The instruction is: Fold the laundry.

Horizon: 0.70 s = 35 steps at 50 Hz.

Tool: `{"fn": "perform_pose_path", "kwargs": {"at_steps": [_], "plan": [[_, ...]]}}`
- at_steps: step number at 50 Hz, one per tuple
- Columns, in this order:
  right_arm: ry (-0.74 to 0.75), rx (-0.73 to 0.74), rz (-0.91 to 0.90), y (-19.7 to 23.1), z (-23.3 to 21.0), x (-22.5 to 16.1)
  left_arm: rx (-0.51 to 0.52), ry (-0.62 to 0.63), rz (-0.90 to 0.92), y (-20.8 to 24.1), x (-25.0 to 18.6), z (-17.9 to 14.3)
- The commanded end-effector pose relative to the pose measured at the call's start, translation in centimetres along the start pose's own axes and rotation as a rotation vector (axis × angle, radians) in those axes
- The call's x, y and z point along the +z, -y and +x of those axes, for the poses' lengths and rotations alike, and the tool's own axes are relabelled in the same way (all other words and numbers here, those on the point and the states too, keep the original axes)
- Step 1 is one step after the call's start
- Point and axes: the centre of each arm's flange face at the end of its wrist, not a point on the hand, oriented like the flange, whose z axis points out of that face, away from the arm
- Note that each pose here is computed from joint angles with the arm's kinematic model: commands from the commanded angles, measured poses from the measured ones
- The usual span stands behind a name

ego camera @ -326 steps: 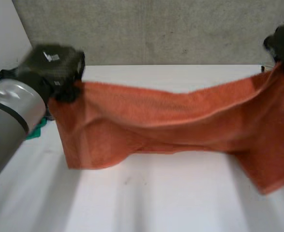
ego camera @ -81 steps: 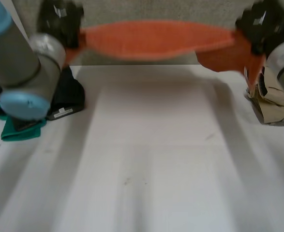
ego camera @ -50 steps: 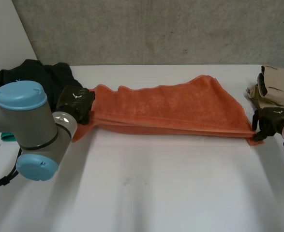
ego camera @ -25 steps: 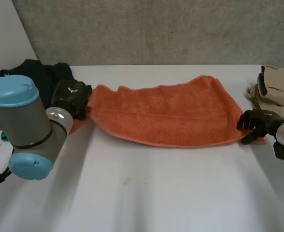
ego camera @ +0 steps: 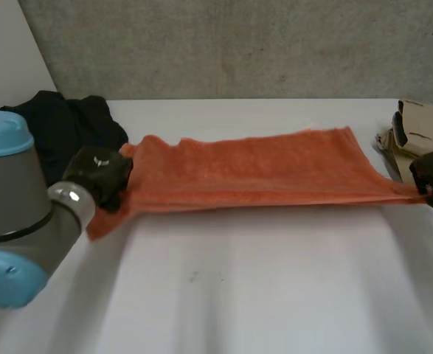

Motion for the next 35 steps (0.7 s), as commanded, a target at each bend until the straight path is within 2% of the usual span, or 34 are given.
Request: {"fn": "perform_pose_path", "kwargs": {"at_steps": [1, 5, 9, 10, 17, 24, 35], "plan": [[0.125, -0.239, -0.175, -1.9, -1.1, -6.4, 0.027, -0.117, -0.208, -2.7, -6.7, 1.2], [0.201, -0.316, -0.210, -2.9, -2.2, -8.0, 0.064, -0.151, -0.210, -3.6, -8.7, 1.9], [0.145, -0.298, -0.177, -3.0, -2.0, -7.1, 0.094, -0.162, -0.186, -4.2, -8.5, 2.4], [0.101, -0.278, -0.150, -2.9, -1.7, -6.3, 0.100, -0.153, -0.172, -4.3, -7.7, 2.5], [0.046, -0.250, -0.032, -2.4, -2.6, -0.5, 0.097, -0.105, -0.107, -3.8, -2.1, 2.6], [0.009, -0.286, 0.076, -1.0, -4.3, 4.2, 0.086, -0.028, -0.085, -2.7, 2.6, 1.9], [-0.130, -0.330, 0.261, 0.9, -4.6, 10.2, 0.102, 0.096, -0.092, -2.4, 7.6, 2.2]]}}
